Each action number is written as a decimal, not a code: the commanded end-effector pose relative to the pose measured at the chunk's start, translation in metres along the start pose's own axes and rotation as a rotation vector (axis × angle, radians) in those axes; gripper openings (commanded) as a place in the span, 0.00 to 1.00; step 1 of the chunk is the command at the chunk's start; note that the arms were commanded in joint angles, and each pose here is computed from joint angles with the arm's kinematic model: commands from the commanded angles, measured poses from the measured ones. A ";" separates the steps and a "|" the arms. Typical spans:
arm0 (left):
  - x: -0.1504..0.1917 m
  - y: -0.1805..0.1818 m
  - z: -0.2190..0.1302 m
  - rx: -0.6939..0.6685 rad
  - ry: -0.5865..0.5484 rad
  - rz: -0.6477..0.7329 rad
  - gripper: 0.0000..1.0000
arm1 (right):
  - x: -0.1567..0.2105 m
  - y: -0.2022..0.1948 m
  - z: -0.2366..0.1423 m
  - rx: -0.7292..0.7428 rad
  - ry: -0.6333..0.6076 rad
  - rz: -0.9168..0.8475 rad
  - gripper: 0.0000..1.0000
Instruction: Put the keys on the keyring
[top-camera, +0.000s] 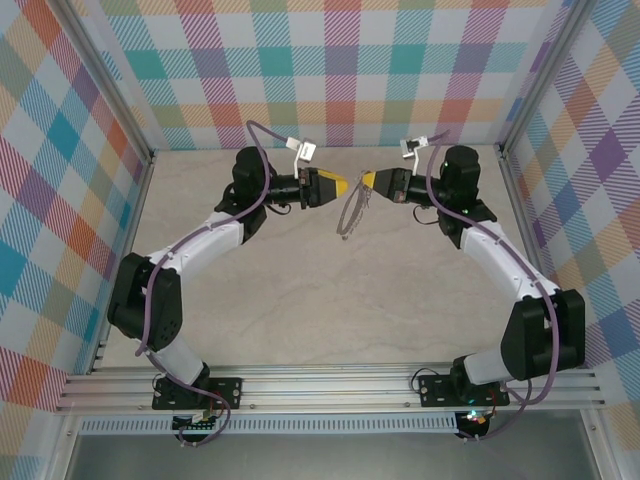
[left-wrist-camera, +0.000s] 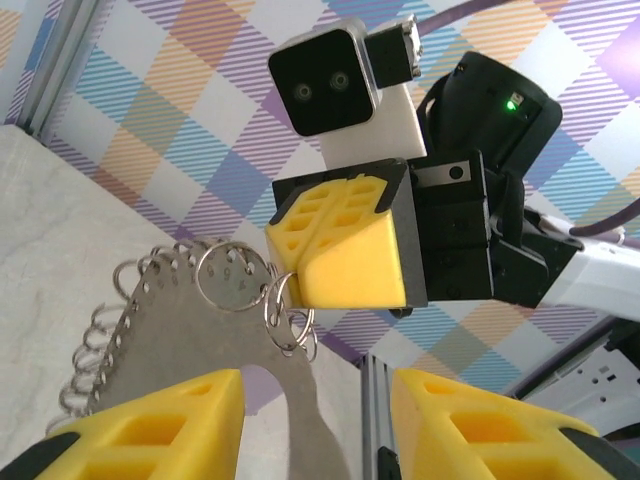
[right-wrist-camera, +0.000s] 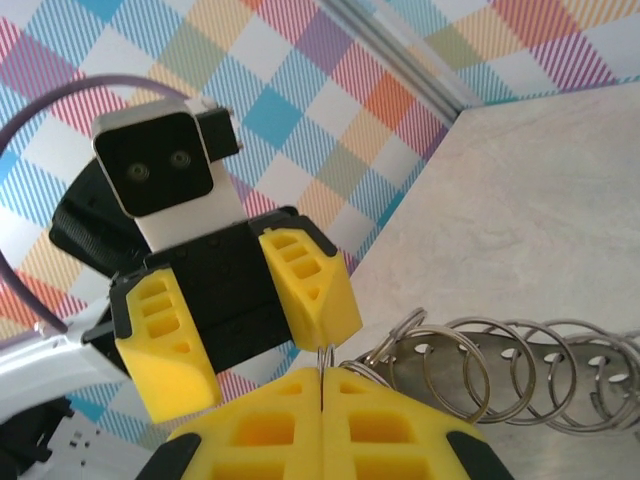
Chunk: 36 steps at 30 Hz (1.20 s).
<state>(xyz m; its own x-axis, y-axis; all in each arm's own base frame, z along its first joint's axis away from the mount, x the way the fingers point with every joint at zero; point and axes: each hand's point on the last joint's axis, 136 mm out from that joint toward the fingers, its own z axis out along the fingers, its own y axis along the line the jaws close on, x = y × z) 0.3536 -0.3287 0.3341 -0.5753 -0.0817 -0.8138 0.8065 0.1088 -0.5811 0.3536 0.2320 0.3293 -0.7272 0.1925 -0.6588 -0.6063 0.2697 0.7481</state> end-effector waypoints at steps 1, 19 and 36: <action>-0.009 -0.012 -0.009 0.029 0.012 0.064 0.41 | 0.004 0.013 0.001 -0.081 0.066 -0.058 0.00; -0.006 -0.004 -0.005 0.062 0.037 0.041 0.36 | 0.026 0.022 0.017 -0.162 0.147 -0.039 0.00; 0.001 -0.002 0.000 0.082 0.063 0.025 0.35 | 0.026 0.024 0.022 -0.164 0.147 -0.048 0.00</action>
<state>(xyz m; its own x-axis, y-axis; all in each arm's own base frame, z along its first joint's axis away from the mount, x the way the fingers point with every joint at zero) 0.3521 -0.3270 0.3235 -0.5886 -0.0204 -0.8082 0.8063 0.0587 -0.5886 0.3302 0.2608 0.3070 -0.7881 0.0462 -0.6138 -0.6015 0.1539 0.7839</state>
